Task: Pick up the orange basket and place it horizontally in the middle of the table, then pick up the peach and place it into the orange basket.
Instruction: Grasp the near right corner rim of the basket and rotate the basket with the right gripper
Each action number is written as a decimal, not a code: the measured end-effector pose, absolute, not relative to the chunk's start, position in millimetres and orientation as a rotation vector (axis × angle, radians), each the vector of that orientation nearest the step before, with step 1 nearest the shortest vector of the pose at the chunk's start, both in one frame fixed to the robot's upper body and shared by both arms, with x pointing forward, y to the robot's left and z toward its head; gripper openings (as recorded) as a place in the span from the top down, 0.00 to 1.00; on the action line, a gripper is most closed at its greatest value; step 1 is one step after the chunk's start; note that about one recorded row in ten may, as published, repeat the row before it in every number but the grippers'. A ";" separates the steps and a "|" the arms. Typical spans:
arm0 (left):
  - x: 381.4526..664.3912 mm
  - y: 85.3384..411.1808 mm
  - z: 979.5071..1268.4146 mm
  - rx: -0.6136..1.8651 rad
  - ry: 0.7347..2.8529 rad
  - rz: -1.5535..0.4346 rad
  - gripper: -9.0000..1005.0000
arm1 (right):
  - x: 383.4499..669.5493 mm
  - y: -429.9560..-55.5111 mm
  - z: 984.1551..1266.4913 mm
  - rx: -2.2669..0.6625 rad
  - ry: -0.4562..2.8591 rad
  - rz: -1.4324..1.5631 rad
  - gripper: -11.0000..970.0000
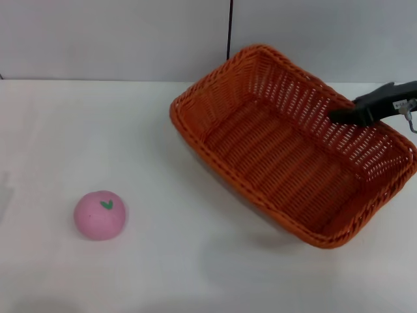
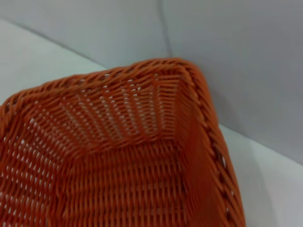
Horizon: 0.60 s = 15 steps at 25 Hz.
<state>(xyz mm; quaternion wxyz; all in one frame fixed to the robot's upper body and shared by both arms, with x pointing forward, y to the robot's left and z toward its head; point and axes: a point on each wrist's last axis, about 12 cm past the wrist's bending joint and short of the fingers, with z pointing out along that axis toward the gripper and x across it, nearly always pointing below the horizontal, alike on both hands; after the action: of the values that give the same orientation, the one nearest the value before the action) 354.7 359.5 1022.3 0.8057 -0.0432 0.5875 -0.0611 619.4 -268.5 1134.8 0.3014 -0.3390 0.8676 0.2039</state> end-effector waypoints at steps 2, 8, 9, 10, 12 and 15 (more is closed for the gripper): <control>354.5 359.5 1022.2 -0.092 1.258 -0.131 0.22 | 619.6 -265.7 1138.6 -0.991 2.253 0.525 0.82; 351.4 359.9 1022.8 -0.092 1.252 -0.128 0.23 | 617.5 -256.9 1147.6 -1.260 2.041 0.499 0.83; 350.8 359.9 1023.1 -0.092 1.249 -0.128 0.23 | 616.4 -254.8 1150.6 -1.354 1.944 0.488 0.83; 350.2 359.8 1023.4 -0.091 1.246 -0.128 0.23 | 616.4 -254.8 1150.6 -1.354 1.944 0.488 0.83; 348.8 358.8 1024.9 -0.087 1.232 -0.133 0.23 | 616.7 -252.7 1155.6 -1.457 1.828 0.462 0.83; 347.1 358.0 1025.4 -0.083 1.226 -0.137 0.23 | 617.9 -249.5 1159.2 -1.518 1.770 0.450 0.83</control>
<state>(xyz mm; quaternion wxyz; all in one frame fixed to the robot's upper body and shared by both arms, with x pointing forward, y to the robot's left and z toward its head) 347.1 358.0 1025.4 0.8150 -0.0390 0.5746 -0.0643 617.9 -249.5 1159.2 0.3738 -0.5929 0.6913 0.1759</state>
